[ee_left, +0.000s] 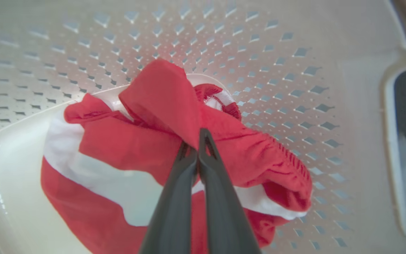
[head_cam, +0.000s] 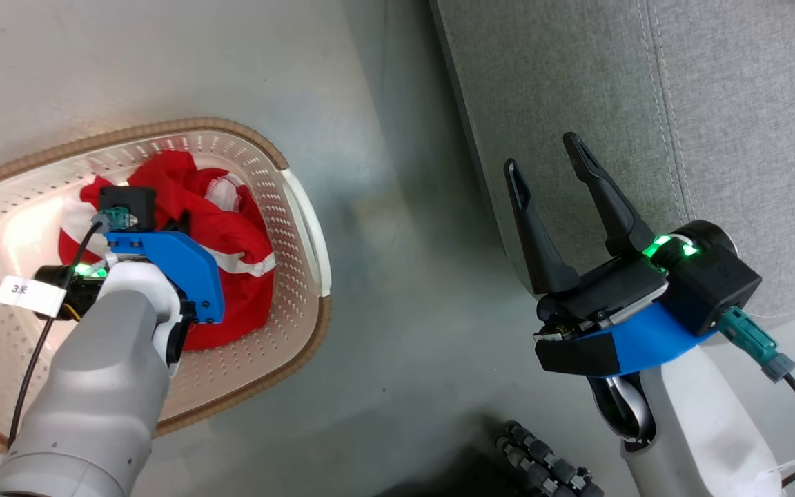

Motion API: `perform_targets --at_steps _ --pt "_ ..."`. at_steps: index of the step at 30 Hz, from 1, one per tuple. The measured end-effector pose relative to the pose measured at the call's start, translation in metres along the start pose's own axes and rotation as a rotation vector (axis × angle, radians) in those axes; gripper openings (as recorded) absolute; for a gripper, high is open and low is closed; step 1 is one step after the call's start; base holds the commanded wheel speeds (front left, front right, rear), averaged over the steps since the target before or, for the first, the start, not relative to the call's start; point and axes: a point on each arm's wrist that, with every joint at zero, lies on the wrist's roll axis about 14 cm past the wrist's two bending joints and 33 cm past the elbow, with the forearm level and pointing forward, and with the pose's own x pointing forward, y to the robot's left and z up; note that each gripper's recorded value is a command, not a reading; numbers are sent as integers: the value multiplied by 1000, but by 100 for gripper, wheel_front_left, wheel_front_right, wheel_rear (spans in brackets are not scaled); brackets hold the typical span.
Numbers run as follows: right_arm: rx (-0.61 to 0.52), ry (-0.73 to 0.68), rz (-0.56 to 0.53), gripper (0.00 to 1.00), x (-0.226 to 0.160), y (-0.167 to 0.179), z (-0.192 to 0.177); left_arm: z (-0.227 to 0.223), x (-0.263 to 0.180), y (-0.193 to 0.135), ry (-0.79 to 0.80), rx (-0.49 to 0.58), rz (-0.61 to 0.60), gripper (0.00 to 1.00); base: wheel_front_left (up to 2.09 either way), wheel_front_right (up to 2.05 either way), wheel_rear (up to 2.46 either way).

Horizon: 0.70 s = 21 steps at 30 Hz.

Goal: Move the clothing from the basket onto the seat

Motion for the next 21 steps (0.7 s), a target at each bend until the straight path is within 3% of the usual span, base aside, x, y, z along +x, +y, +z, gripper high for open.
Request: perform_targets --at_steps 11,21 --pt "-26 -84 23 100 -2 8 34 29 -41 -15 -102 56 -11 0 0 0 0" --pt "-44 -158 51 100 -19 22 67 63 -103 -30 -260 196 -7 0 0 0 0"
